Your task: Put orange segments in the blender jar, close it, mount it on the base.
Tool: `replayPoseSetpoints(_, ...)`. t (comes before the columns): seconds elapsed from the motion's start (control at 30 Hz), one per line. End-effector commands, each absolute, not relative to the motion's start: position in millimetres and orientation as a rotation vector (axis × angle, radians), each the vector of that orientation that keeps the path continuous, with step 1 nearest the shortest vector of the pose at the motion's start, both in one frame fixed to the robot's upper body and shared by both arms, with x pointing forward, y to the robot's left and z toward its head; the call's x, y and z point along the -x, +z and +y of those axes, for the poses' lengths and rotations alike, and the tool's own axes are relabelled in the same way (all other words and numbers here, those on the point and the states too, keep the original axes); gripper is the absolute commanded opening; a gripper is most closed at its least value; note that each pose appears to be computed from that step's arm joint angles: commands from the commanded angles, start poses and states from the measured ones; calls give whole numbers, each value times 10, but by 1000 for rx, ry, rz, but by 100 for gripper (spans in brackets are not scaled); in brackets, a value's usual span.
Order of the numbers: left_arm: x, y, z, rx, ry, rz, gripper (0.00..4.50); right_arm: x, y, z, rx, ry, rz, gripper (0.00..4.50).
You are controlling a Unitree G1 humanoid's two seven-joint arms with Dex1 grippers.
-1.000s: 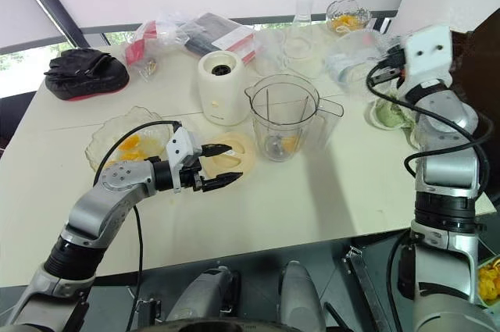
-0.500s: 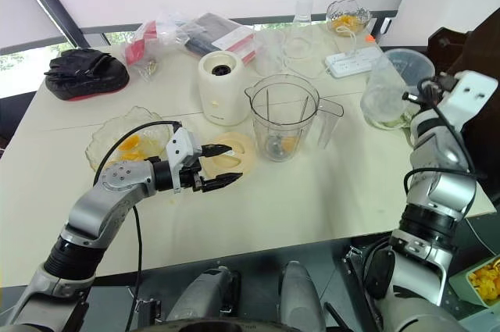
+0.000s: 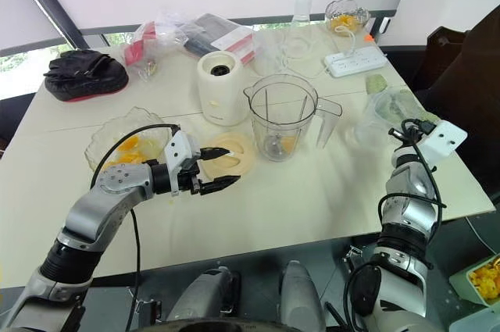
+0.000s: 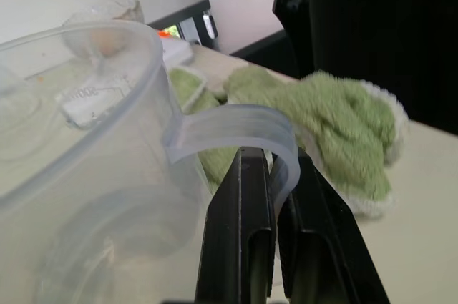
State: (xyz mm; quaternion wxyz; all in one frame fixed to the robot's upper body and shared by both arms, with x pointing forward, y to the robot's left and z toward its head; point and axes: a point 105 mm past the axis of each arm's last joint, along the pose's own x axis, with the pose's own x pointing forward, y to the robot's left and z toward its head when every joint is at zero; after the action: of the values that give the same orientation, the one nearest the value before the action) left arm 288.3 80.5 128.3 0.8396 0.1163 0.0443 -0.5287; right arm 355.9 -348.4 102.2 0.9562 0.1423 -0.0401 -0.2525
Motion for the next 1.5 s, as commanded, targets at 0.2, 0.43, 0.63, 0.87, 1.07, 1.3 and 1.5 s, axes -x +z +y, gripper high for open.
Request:
replayPoseSetpoints(0.2,-2853,1408,807,-265,-1111,43,358,-3619,1059,-3572,-233,-548,-107,7)
replayPoseSetpoints(0.43,-2845,1397,807,-266,-1109,47,358,-3631,1010,-3578,-202,-545,-78,34)
replayPoseSetpoints(0.63,-2837,1379,795,-267,-1114,51,358,-3595,962,-3583,-175,-550,-59,302)
replayPoseSetpoints(0.87,-2835,1366,791,-265,-1114,53,358,-3494,901,-3565,-164,-558,-44,354)
replayPoseSetpoints(1.07,-2839,1362,785,-265,-1115,50,358,-3374,879,-3521,-154,-556,-32,354)
replayPoseSetpoints(1.3,-2873,1330,811,-266,-1120,58,358,-3073,1029,-3348,-128,-499,-35,354)
replayPoseSetpoints(1.5,-2977,1317,862,-273,-1131,64,358,-2910,1308,-3186,-51,-351,14,354)
